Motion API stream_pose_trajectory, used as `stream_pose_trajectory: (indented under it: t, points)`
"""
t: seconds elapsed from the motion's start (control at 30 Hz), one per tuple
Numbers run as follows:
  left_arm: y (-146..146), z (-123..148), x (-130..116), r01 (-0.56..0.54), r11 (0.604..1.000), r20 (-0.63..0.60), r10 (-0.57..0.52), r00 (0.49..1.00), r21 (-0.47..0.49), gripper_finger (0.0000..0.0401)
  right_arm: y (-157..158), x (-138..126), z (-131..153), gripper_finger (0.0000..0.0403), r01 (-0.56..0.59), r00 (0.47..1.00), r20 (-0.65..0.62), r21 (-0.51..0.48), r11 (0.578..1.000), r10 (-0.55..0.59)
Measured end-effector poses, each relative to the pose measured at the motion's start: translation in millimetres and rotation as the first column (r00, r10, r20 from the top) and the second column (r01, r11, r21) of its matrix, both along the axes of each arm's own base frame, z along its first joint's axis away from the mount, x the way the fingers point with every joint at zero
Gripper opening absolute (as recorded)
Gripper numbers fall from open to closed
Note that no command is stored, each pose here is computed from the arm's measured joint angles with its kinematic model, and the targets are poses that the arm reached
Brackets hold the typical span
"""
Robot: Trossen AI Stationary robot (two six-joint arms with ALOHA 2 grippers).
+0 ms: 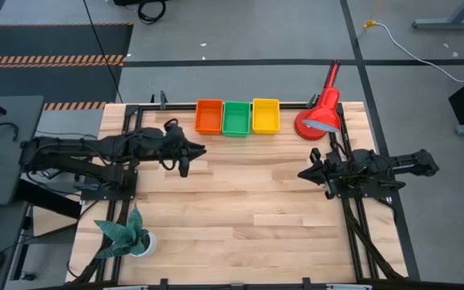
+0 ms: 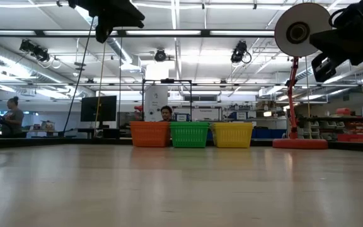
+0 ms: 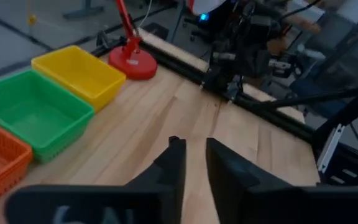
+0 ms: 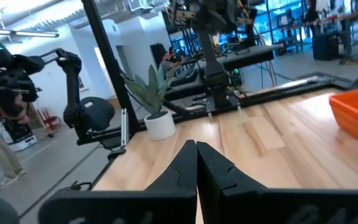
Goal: Stack baskets by color
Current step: Return to Home Position
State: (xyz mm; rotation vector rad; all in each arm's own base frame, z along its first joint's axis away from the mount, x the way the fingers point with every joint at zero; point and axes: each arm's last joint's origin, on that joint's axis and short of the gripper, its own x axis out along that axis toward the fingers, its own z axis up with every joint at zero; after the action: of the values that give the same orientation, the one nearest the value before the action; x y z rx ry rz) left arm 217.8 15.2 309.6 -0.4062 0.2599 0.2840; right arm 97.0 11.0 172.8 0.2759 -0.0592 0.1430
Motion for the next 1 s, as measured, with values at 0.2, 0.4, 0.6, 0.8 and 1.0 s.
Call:
stream_pose_trajectory:
  t: [0.2,0.4,0.6,0.8,1.0]
  points:
    - [3,-24,-26,0.003,0.999,0.106,-0.006,0.994,0.033,0.0008,-1,1,-5,0.001,0.001,0.999,-0.053,0.029,1.0,0.0]
    - [2,-50,-66,-0.001,0.995,0.228,-0.022,0.973,0.101,0.0011,-1,1,-5,0.0026,0.0,0.998,-0.059,0.031,1.0,0.002]
    - [0,-74,-100,0.037,0.987,0.315,-0.085,0.945,0.156,0.0006,-1,1,-5,0.0025,0.0,0.998,-0.059,0.031,1.0,0.002]
    - [0,-91,-123,0.01,0.968,0.393,-0.11,0.913,0.249,0.0004,-1,1,-5,0.0025,0.0,0.998,-0.058,0.031,1.0,0.002]
    - [-2,-110,-127,0.006,0.948,0.412,-0.144,0.9,0.319,0.0003,-1,1,-5,0.0025,-0.002,0.998,-0.058,0.031,1.0,0.004]
